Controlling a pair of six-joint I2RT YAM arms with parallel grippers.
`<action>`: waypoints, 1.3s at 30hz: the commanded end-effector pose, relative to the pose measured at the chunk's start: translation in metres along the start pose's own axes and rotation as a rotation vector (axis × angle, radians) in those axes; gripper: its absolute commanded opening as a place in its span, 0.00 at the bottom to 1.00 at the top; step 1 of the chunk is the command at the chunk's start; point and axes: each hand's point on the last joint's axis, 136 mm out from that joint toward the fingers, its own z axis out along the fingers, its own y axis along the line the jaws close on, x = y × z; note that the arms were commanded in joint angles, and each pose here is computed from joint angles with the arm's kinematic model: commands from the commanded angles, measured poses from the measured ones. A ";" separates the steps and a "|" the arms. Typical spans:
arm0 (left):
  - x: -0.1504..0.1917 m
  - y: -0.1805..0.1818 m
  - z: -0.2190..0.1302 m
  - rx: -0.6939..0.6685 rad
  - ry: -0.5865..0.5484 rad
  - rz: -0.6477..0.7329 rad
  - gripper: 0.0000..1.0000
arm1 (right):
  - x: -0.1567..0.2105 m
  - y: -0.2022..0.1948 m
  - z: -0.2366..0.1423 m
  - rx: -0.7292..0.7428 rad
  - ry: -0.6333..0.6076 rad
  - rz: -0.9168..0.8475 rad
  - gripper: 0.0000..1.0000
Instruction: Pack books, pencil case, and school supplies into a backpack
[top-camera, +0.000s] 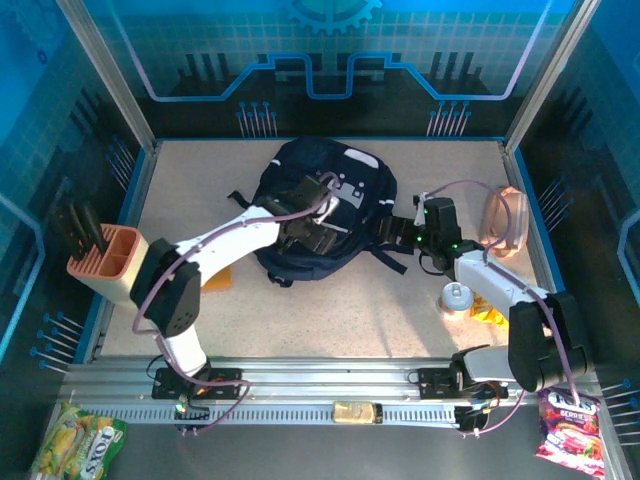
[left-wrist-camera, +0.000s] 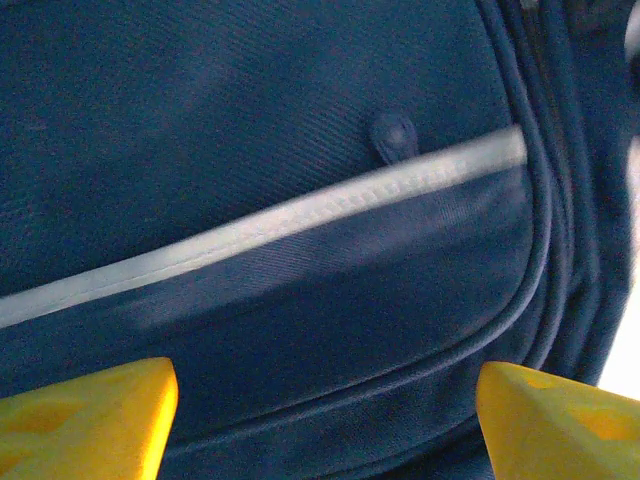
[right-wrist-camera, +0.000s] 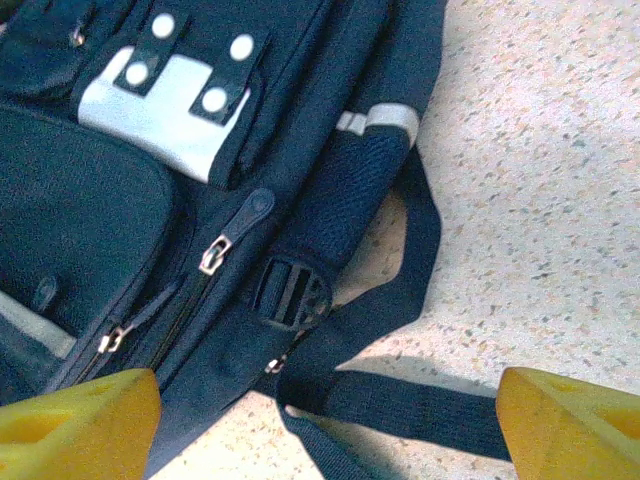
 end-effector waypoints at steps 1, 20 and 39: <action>0.007 0.002 0.001 -0.009 0.063 0.289 0.79 | -0.006 -0.005 -0.005 -0.024 -0.030 0.028 0.88; 0.022 0.002 0.010 0.184 0.227 0.567 0.75 | -0.009 -0.013 -0.011 -0.050 -0.042 0.103 0.88; -0.022 0.022 0.035 0.023 0.063 0.558 0.41 | -0.010 -0.006 -0.008 -0.100 -0.038 0.122 0.87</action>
